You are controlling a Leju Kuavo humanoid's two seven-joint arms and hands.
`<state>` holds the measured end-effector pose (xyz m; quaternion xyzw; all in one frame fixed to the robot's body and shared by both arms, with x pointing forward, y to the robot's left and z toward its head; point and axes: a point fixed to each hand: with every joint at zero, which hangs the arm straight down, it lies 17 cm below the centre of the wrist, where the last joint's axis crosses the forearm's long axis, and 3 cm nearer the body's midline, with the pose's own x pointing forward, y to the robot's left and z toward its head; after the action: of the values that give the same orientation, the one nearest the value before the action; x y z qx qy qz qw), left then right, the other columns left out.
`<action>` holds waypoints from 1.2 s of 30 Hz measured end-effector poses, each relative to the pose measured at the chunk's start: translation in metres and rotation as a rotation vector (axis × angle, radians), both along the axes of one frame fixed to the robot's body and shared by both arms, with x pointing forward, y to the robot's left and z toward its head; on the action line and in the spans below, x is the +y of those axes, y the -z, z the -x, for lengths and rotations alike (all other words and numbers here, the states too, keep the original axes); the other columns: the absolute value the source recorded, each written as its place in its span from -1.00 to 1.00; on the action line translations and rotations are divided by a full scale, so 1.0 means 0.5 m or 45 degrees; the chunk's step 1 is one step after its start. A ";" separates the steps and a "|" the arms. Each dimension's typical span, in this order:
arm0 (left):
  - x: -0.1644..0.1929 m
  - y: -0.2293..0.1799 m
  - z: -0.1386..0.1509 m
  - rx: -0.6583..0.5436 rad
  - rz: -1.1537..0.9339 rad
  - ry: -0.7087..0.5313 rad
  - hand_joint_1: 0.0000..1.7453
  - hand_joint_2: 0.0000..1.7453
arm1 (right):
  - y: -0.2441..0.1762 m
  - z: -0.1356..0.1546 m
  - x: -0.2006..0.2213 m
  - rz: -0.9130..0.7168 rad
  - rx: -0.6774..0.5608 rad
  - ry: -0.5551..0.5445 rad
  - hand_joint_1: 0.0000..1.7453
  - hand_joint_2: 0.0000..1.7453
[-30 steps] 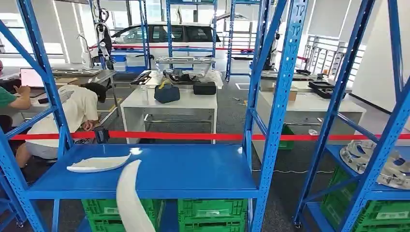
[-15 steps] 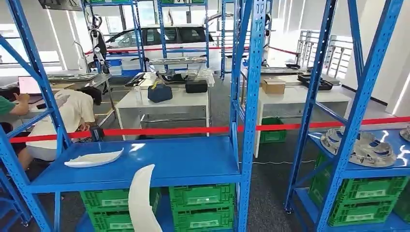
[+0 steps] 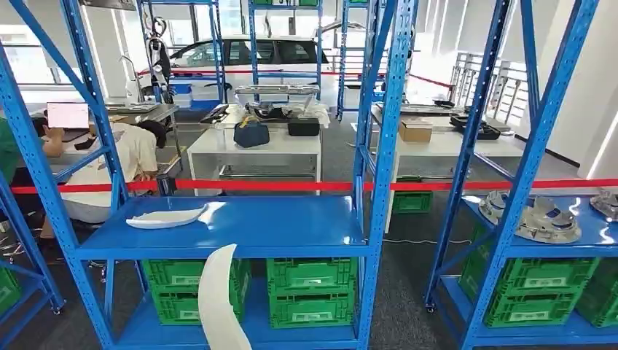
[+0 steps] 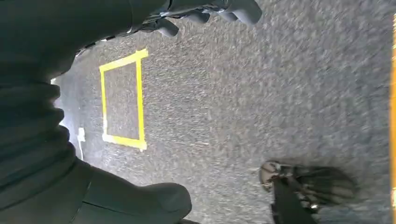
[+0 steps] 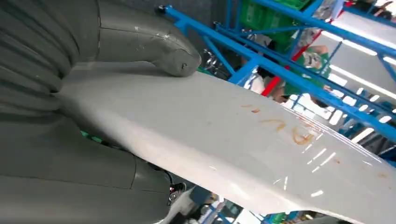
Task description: Take the parts from the cabinet and place them on the table.
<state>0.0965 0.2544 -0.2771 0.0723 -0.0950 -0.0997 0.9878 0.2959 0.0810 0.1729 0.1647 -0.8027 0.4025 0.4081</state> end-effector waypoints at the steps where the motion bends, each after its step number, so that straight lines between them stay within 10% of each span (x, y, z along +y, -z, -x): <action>1: -0.001 0.000 0.001 0.006 -0.003 0.013 -1.00 1.00 | 0.002 -0.003 -0.003 0.001 0.001 0.006 1.00 1.00; 36: -0.025 -0.011 -0.051 -0.039 0.019 0.175 -1.00 1.00 | 0.023 -0.014 -0.018 0.042 0.032 0.094 1.00 1.00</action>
<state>0.1221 0.2420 -0.2718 0.0598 -0.1157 -0.1653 0.9776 0.3030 0.0722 0.1615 0.1332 -0.7963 0.3981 0.4355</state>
